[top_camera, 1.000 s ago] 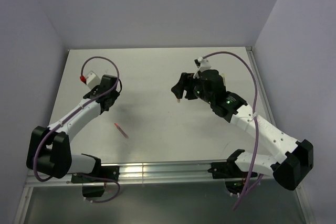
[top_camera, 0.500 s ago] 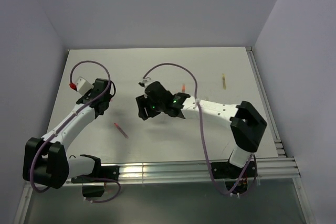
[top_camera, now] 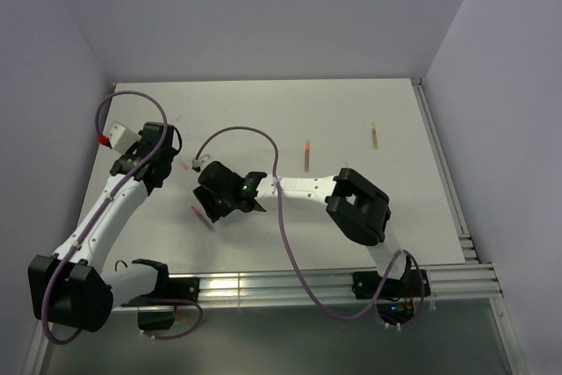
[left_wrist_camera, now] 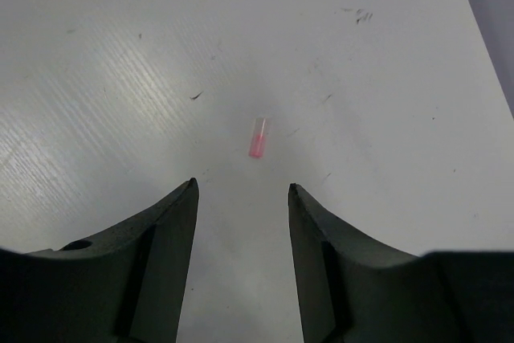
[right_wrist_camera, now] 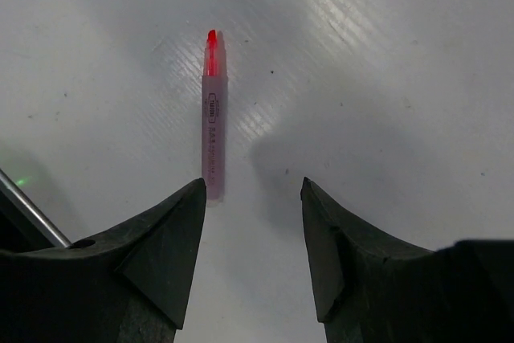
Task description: Insert the pens into the pen caps
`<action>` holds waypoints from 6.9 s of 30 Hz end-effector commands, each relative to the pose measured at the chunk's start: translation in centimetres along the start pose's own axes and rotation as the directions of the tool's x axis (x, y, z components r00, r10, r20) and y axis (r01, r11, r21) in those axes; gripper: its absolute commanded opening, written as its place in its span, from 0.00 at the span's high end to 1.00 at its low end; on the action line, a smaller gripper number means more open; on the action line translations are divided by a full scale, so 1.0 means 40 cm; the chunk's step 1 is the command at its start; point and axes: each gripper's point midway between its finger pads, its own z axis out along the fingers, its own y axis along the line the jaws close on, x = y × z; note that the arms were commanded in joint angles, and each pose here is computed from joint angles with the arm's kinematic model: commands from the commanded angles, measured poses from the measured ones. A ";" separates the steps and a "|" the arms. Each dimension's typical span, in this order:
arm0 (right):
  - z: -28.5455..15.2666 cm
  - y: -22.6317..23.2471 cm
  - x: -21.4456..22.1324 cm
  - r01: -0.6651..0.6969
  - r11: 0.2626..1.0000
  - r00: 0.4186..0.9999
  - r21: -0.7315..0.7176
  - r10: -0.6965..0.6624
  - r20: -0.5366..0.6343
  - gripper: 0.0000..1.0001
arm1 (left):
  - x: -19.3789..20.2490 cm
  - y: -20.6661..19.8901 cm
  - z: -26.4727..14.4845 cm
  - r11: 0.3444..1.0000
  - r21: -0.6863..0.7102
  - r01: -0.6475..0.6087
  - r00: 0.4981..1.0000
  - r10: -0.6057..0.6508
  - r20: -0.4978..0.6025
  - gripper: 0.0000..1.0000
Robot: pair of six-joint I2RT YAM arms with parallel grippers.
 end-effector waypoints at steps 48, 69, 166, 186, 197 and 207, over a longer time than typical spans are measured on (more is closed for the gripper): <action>0.048 -0.025 0.121 0.086 0.986 0.996 0.140 -0.082 -0.036 1.00 | 0.088 -0.039 0.219 0.989 -0.147 -0.030 0.989 0.008 -0.149 0.45; -0.198 -0.105 0.019 -0.040 0.995 0.988 0.092 0.026 0.153 1.00 | 0.203 -0.054 0.348 0.954 -0.170 -0.248 0.944 0.198 -0.263 0.49; -0.611 0.004 -0.260 -0.047 0.860 0.751 -0.508 0.365 0.550 1.00 | -0.003 -0.455 -0.569 -0.016 0.984 0.179 0.951 0.260 -0.169 1.00; -0.720 -0.031 -0.333 -0.053 0.817 0.606 -0.575 0.484 0.632 1.00 | -0.011 -0.382 -0.707 -0.258 0.953 0.159 0.953 0.293 -0.079 1.00; -0.706 -0.021 -0.332 -0.052 0.806 0.623 -0.590 0.488 0.611 1.00 | -0.033 -0.399 -0.707 -0.257 0.951 0.173 0.962 0.252 -0.107 1.00; -0.698 -0.015 -0.336 -0.048 0.801 0.630 -0.597 0.489 0.604 1.00 | -0.029 -0.410 -0.694 -0.248 0.949 0.196 0.959 0.252 -0.132 1.00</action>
